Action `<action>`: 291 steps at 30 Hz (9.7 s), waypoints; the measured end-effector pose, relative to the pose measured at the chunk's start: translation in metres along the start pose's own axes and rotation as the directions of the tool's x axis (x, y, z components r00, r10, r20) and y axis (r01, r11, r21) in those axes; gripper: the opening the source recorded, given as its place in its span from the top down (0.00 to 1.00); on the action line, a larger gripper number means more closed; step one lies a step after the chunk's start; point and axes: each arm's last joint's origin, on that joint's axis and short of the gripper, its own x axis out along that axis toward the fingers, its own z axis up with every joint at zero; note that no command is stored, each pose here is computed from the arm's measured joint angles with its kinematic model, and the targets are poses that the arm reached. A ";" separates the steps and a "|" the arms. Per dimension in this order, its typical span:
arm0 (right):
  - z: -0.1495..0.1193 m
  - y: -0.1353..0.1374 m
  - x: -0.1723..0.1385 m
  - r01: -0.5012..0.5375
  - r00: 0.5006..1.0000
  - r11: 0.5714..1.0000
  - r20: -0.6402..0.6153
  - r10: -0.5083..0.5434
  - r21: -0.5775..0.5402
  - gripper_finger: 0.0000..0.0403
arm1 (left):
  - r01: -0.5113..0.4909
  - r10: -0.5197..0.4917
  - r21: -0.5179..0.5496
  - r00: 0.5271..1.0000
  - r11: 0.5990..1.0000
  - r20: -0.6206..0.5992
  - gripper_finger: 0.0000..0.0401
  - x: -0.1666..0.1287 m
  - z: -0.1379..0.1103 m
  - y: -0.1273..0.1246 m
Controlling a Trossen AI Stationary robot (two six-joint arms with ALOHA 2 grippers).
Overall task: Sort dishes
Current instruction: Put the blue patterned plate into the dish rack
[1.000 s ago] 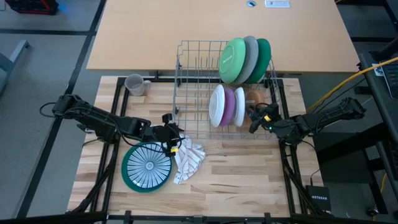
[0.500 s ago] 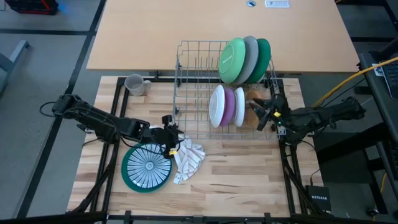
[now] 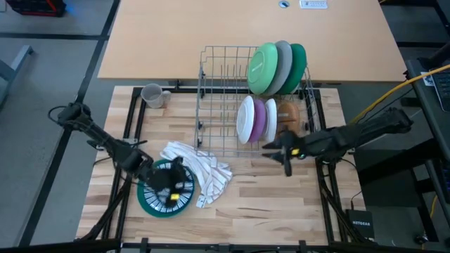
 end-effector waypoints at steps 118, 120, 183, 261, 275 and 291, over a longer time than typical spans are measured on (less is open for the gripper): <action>-0.051 0.022 0.110 -0.142 0.986 0.972 -0.108 0.123 -0.188 0.65 | -0.284 0.669 0.655 0.581 0.700 -0.463 0.83 0.028 -0.144 -0.048; -0.051 0.022 0.110 -0.142 0.986 0.972 -0.108 0.124 -0.189 0.65 | -0.291 0.675 0.657 0.579 0.695 -0.458 0.87 0.028 -0.143 -0.047; -0.032 0.076 0.235 -0.369 0.920 0.810 -0.302 0.250 -0.455 0.65 | -0.145 0.537 0.664 0.723 0.733 -0.434 1.00 0.008 -0.039 -0.101; 0.091 0.113 0.222 -0.240 0.894 0.922 -0.439 0.089 -0.302 0.94 | -0.327 0.382 0.290 0.910 0.899 -0.160 1.00 -0.094 0.025 -0.137; 0.197 0.052 0.137 0.013 0.950 0.993 -0.310 -0.048 -0.114 0.94 | -0.649 0.586 0.208 0.756 0.732 0.292 1.00 -0.036 -0.026 -0.108; 0.227 -0.083 0.112 0.367 0.910 0.837 -0.343 -0.233 0.405 0.94 | -0.652 0.653 0.108 0.757 0.750 0.038 0.99 0.068 -0.038 -0.036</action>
